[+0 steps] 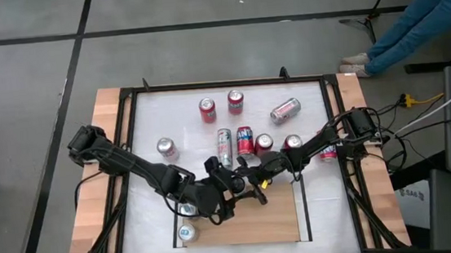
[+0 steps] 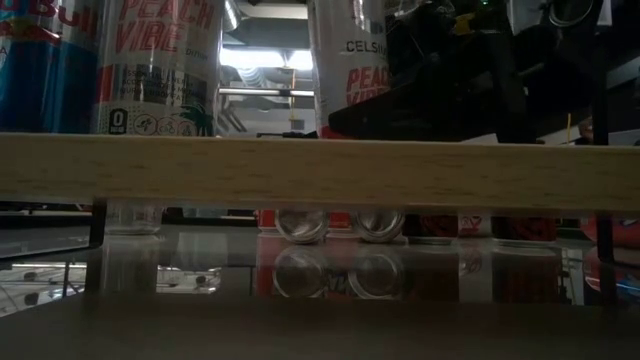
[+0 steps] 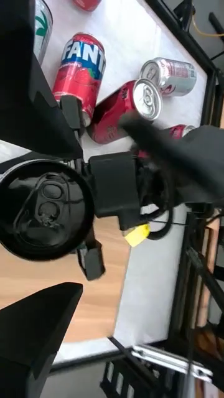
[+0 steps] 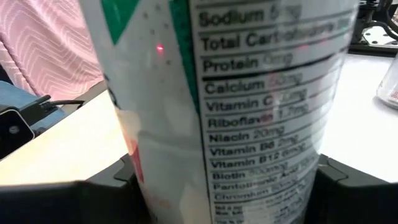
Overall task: Place canned beverage on shelf
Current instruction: Put the bottom left white soda can on the shelf aligned with the other white soda can
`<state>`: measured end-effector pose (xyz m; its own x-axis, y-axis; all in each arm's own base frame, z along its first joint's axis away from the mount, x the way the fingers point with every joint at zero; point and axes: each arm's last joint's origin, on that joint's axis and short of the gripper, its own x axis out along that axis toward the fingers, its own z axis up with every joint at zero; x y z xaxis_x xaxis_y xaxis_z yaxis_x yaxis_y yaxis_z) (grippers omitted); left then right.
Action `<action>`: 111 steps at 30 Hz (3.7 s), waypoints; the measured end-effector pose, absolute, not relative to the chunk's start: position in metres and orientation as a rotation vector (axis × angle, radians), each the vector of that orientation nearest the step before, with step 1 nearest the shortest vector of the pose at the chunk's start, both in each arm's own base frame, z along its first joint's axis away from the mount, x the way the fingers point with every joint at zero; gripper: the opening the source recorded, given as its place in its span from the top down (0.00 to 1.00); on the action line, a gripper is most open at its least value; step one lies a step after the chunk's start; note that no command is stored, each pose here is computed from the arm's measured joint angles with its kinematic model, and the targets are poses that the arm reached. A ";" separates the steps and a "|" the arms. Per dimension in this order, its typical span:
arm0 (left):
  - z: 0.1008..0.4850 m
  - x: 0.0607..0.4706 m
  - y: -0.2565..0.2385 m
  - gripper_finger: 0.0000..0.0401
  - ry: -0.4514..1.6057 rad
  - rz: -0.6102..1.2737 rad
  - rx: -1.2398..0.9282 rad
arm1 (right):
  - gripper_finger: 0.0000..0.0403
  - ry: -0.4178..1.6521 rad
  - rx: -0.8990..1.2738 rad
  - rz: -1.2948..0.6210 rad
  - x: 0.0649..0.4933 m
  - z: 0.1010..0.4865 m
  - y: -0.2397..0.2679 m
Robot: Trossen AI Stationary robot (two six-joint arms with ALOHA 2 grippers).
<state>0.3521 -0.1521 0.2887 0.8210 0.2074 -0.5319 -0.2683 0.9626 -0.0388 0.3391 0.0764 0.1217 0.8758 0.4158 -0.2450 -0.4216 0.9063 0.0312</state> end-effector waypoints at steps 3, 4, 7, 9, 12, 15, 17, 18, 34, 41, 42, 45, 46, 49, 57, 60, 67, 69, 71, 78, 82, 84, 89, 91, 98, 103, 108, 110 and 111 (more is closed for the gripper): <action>0.285 0.354 -0.153 0.17 0.558 0.266 -0.101 | 0.38 0.251 -0.024 0.436 0.339 0.122 0.076; 0.283 0.355 -0.153 0.17 0.559 0.273 -0.097 | 0.38 0.251 -0.024 0.436 0.339 0.122 0.076; 0.281 0.355 -0.152 0.17 0.568 0.283 -0.086 | 0.38 0.251 -0.024 0.436 0.339 0.122 0.076; 0.280 0.355 -0.152 0.17 0.568 0.288 -0.083 | 0.38 0.251 -0.023 0.436 0.339 0.121 0.076; 0.280 0.354 -0.151 0.17 0.565 0.313 -0.070 | 0.38 0.251 -0.023 0.436 0.339 0.122 0.076; 0.279 0.354 -0.151 0.17 0.576 0.320 -0.061 | 0.38 0.248 -0.022 0.436 0.339 0.122 0.076; 0.279 0.354 -0.151 0.17 0.580 0.319 -0.058 | 0.38 0.244 -0.023 0.436 0.339 0.122 0.076; 0.278 0.354 -0.151 0.17 0.581 0.319 -0.057 | 0.38 0.241 -0.022 0.436 0.339 0.122 0.076; 0.276 0.353 -0.151 0.29 0.607 0.297 -0.057 | 0.38 0.219 -0.023 0.436 0.340 0.123 0.076; 0.276 0.353 -0.151 0.40 0.607 0.297 -0.057 | 0.38 0.216 -0.027 0.440 0.340 0.124 0.077; 0.276 0.353 -0.151 0.41 0.607 0.297 -0.058 | 0.38 0.216 -0.027 0.440 0.340 0.124 0.077; 0.276 0.353 -0.151 0.41 0.607 0.297 -0.058 | 0.38 0.215 -0.026 0.440 0.340 0.124 0.077; 0.276 0.353 -0.151 0.41 0.607 0.297 -0.058 | 0.38 0.216 -0.026 0.440 0.340 0.124 0.077; 0.276 0.353 -0.151 0.41 0.607 0.298 -0.059 | 0.38 0.221 -0.026 0.440 0.340 0.123 0.077; 0.276 0.353 -0.151 0.41 0.605 0.298 -0.060 | 0.34 0.228 -0.021 0.450 0.340 0.123 0.077; 0.276 0.353 -0.151 0.41 0.609 0.292 -0.060 | 0.25 0.239 -0.017 0.450 0.339 0.122 0.077; 0.284 0.355 -0.154 0.41 0.617 0.239 -0.062 | 0.07 0.241 -0.018 0.451 0.339 0.125 0.077; 0.290 0.356 -0.155 0.41 0.606 0.227 -0.063 | 0.06 0.236 -0.019 0.458 0.338 0.127 0.077; 0.296 0.357 -0.156 0.41 0.605 0.205 -0.066 | 0.05 0.230 -0.017 0.481 0.338 0.130 0.078; 0.306 0.356 -0.160 0.41 0.615 0.153 -0.080 | 0.04 0.220 -0.009 0.561 0.336 0.134 0.080; 0.312 0.353 -0.165 0.41 0.616 0.140 -0.075 | 0.04 0.220 -0.006 0.585 0.336 0.134 0.080; 0.313 0.352 -0.169 0.41 0.619 0.131 -0.069 | 0.04 0.221 -0.005 0.589 0.336 0.134 0.080; 0.312 0.347 -0.177 0.41 0.623 0.119 -0.053 | 0.04 0.221 -0.005 0.590 0.336 0.134 0.081; 0.312 0.345 -0.179 0.41 0.627 0.116 -0.052 | 0.04 0.220 -0.005 0.591 0.336 0.134 0.081; 0.311 0.340 -0.186 0.41 0.641 0.105 -0.054 | 0.04 0.225 -0.005 0.593 0.336 0.134 0.081; 0.311 0.339 -0.187 0.41 0.652 0.102 -0.052 | 0.04 0.227 0.001 0.638 0.335 0.133 0.082; 0.310 0.338 -0.187 0.41 0.667 0.081 -0.056 | 0.04 0.235 0.009 0.687 0.334 0.133 0.082; 0.310 0.338 -0.187 0.41 0.673 0.074 -0.056 | 0.04 0.244 0.010 0.690 0.333 0.132 0.082; 0.310 0.338 -0.187 0.41 0.675 0.072 -0.057 | 0.04 0.250 0.010 0.685 0.333 0.131 0.082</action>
